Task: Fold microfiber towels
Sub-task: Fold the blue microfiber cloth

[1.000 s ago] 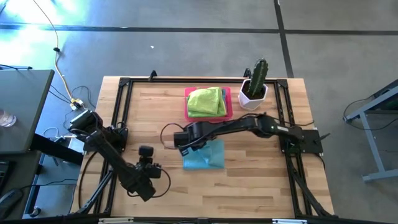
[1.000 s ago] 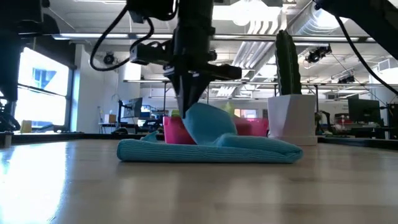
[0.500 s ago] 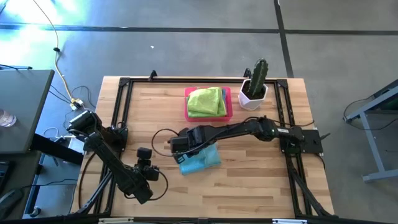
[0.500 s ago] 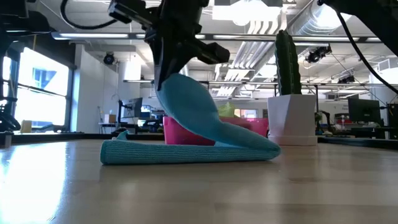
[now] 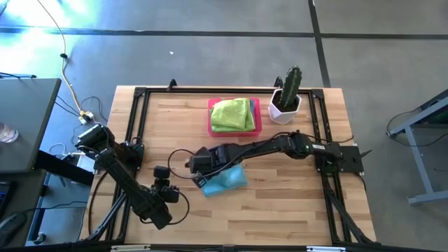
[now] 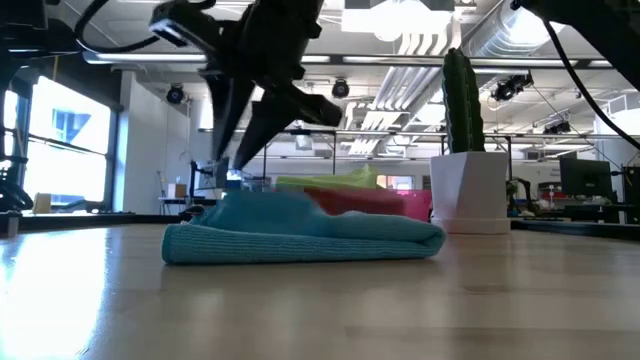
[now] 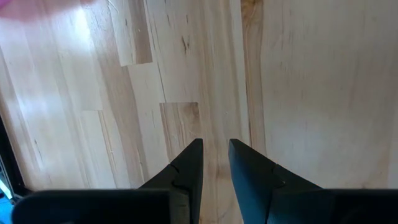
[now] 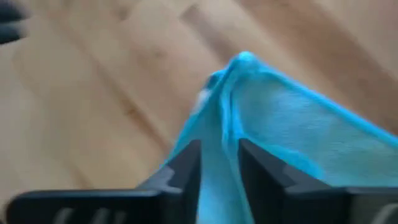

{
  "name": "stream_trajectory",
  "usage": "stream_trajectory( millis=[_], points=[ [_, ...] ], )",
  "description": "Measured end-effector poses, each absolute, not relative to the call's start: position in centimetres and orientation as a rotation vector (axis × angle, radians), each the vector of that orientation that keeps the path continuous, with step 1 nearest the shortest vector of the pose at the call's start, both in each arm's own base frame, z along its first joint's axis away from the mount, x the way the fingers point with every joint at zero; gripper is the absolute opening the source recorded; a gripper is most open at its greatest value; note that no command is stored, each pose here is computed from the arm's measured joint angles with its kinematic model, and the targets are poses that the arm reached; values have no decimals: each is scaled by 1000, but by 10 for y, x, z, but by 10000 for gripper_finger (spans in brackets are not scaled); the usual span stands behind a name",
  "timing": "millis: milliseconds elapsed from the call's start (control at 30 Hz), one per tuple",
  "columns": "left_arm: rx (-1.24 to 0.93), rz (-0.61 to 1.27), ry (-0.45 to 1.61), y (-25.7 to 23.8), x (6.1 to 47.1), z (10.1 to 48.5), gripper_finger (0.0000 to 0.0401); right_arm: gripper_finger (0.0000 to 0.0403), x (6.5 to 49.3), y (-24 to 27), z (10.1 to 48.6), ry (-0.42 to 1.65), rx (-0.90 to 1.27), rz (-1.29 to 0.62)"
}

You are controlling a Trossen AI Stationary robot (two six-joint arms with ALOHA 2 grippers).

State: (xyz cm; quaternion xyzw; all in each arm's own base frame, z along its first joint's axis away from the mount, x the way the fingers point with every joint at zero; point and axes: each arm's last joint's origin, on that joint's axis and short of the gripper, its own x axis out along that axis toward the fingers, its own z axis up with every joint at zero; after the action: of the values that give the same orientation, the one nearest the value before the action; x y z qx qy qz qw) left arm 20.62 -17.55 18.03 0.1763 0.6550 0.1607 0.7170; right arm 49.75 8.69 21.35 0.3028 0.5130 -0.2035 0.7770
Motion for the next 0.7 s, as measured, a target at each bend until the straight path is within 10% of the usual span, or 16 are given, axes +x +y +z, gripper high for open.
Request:
stream_trajectory(
  millis=[233, 467, 700],
  points=[
    [390, 356, 1449, -176, 206, 180, 69, 168, 491, 101, 220, 1189, 546, -309],
    [381, 364, 1446, -175, 206, 180, 69, 162, 458, 85, 218, 1337, 296, -738],
    [368, 375, 1442, -176, 206, 180, 69, 158, 473, 86, 182, 1411, 272, -630]
  ],
)
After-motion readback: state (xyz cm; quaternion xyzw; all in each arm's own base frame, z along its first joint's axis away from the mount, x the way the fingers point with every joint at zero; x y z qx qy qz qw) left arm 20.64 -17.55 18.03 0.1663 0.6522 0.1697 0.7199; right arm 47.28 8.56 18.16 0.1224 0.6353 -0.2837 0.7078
